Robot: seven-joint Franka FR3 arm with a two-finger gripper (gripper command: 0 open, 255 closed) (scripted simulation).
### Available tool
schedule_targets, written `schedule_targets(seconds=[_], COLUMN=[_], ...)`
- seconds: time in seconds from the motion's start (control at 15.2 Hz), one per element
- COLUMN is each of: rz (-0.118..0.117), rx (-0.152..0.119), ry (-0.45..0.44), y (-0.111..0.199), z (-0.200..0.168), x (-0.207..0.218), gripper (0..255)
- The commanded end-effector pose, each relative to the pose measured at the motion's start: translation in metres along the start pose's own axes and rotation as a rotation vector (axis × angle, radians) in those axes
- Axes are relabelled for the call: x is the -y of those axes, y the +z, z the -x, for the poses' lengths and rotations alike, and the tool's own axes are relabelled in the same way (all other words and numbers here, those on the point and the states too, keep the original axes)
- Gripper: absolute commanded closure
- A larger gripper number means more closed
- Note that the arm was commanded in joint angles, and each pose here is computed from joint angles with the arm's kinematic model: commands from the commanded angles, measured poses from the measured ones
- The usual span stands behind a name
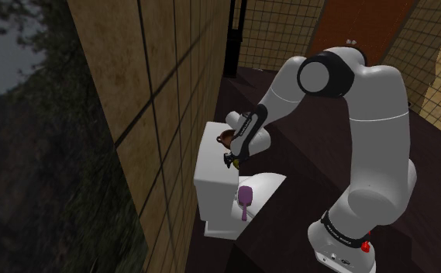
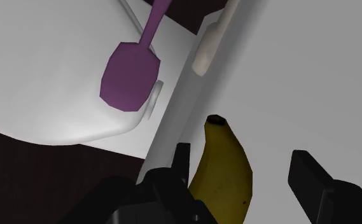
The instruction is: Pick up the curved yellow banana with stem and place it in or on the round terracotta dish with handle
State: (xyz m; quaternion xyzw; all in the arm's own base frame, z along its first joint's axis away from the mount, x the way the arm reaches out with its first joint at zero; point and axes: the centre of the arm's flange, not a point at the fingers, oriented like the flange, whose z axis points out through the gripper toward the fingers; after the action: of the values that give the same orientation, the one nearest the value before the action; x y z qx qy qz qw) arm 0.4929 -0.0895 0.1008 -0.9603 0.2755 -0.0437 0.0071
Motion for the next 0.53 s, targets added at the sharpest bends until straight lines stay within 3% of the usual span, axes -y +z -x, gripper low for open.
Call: schedule_targets(seconds=[0.0,0.46], rz=[0.007,0.007], rx=[0.006,0.006], ry=[0.009,0.009], y=[0.0040,0.0037], z=[0.0011,0.0001], x=[-0.0055,-0.0055], gripper=[255,255])
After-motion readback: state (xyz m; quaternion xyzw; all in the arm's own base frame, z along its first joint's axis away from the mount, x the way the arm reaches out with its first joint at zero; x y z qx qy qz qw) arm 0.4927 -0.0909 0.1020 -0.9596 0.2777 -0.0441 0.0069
